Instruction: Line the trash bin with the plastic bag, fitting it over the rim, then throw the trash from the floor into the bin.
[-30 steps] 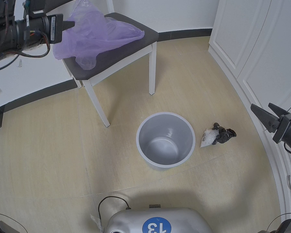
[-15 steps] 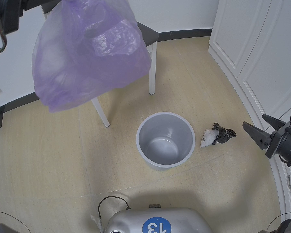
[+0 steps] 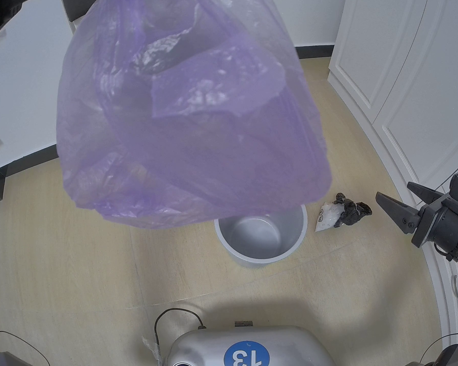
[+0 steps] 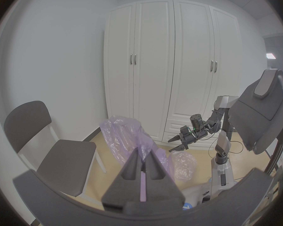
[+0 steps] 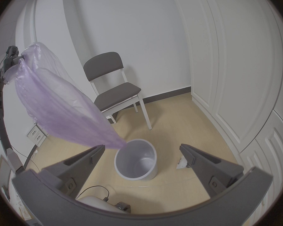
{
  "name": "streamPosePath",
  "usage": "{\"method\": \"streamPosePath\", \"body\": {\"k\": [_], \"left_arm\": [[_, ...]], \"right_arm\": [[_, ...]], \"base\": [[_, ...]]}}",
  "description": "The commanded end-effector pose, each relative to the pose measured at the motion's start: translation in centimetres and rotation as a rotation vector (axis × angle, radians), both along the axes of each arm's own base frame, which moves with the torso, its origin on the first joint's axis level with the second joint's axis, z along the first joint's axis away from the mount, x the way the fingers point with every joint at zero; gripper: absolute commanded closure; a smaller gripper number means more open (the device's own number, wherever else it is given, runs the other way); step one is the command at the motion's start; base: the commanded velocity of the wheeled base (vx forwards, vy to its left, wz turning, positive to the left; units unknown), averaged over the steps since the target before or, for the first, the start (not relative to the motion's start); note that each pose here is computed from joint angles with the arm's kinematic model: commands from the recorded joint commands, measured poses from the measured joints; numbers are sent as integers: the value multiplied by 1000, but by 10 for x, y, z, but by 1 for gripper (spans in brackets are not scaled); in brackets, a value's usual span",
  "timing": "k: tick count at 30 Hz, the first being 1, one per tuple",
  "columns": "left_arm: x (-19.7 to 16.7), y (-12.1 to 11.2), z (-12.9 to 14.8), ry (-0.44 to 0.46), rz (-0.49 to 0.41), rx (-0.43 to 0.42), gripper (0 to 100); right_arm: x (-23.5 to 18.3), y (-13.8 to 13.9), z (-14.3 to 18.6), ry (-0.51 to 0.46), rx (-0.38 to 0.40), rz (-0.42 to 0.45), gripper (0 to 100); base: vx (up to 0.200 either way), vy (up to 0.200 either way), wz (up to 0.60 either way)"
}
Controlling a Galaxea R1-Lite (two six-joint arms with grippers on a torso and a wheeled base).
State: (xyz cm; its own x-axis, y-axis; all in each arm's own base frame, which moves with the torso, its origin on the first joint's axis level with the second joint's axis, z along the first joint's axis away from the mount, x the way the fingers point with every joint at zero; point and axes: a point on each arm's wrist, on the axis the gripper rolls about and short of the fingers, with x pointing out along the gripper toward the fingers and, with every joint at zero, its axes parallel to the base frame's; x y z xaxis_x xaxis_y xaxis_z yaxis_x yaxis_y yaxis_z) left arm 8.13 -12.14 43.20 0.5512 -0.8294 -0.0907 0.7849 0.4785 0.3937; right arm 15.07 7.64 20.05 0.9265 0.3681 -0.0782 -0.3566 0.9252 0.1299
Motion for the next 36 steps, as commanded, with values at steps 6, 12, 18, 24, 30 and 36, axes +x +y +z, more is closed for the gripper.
{"method": "streamPosePath", "body": {"k": [6, 12, 18, 24, 30, 36], "left_arm": [[-5, -4, 2, -7, -42, -11, 100], [-2, -13, 4, -23, -48, -35, 100], [3, -22, 7, -45, -45, -72, 100], [4, -24, 8, -51, -47, -81, 100], [5, -26, 11, -57, -33, -90, 100], [12, -47, 20, -77, 136, -112, 100]], "right_arm": [[0, 1, 0, 0, 1, 6, 0], [-10, 9, -10, 27, -20, 77, 0], [-32, 20, -17, 42, -47, 206, 0], [-47, 28, -34, 117, -110, 328, 0], [-49, 31, -35, 126, -102, 349, 0], [-43, 47, -39, 189, -62, 369, 0]], "base": [[0, 0, 0], [0, 0, 0], [0, 0, 0], [0, 0, 0], [0, 0, 0], [0, 0, 0]]}}
